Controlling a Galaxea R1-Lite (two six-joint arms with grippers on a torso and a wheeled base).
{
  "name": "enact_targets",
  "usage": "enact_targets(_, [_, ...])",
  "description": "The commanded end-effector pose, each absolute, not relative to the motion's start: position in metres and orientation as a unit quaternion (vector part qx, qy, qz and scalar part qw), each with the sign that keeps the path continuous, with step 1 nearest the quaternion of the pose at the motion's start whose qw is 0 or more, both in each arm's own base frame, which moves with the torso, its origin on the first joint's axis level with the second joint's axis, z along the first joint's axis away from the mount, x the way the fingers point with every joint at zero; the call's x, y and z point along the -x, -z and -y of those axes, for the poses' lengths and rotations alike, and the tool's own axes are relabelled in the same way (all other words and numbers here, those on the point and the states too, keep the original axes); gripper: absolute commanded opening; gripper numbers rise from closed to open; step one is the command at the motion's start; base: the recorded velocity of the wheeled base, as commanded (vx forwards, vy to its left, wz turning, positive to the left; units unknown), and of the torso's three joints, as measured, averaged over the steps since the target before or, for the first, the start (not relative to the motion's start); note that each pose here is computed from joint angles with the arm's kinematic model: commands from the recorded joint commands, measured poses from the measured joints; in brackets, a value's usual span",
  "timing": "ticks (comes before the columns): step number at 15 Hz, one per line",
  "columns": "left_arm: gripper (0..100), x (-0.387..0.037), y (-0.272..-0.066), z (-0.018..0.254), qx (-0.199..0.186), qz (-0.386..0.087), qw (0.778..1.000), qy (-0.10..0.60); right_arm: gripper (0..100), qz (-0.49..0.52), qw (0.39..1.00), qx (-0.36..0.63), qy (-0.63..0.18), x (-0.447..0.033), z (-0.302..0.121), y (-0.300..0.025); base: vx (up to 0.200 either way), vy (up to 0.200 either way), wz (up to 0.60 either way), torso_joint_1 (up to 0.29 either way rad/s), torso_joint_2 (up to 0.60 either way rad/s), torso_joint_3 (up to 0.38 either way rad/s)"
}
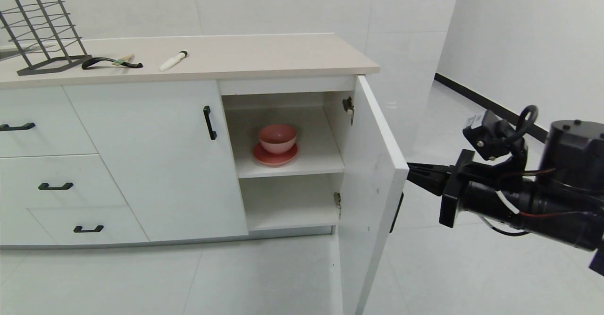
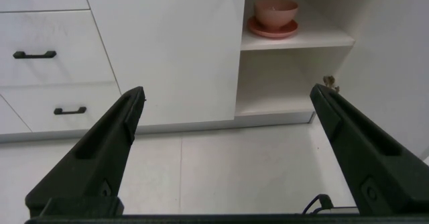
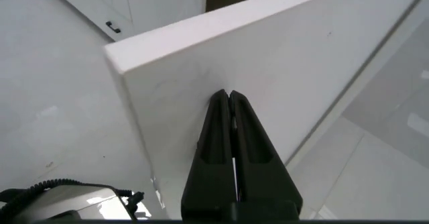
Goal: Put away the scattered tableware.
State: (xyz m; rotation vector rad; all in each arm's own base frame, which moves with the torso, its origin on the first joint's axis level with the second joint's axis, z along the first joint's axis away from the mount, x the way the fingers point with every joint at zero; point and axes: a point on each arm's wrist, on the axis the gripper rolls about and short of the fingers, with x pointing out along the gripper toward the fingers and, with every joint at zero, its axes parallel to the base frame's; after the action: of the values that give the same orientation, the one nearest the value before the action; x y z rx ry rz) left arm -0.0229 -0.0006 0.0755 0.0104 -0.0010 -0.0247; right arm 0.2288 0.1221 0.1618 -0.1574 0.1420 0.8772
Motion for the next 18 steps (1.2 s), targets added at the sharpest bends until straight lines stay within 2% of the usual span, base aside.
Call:
enact_targets(1, [100, 0.023, -0.075, 0.001, -0.005, 0.000, 1.000, 0.012, 0, -0.085, 0.893, 0.078, -0.435, -0.246, -0.138, -0.151, 0.000, 0.000, 0.00, 0.000, 0.00, 0.000])
enact_targets(10, [100, 0.023, -0.075, 0.001, -0.006, 0.000, 1.000, 0.012, 0, -0.069, 0.886, 0.078, -0.451, -0.276, -0.169, -0.151, 0.000, 0.000, 0.00, 0.000, 0.00, 0.000])
enact_targets(18, [100, 0.023, -0.075, 0.001, -0.006, 0.000, 1.000, 0.012, 0, -0.034, 0.881, 0.074, -0.466, -0.314, -0.207, -0.124, 0.000, 0.000, 0.00, 0.000, 0.00, 0.000])
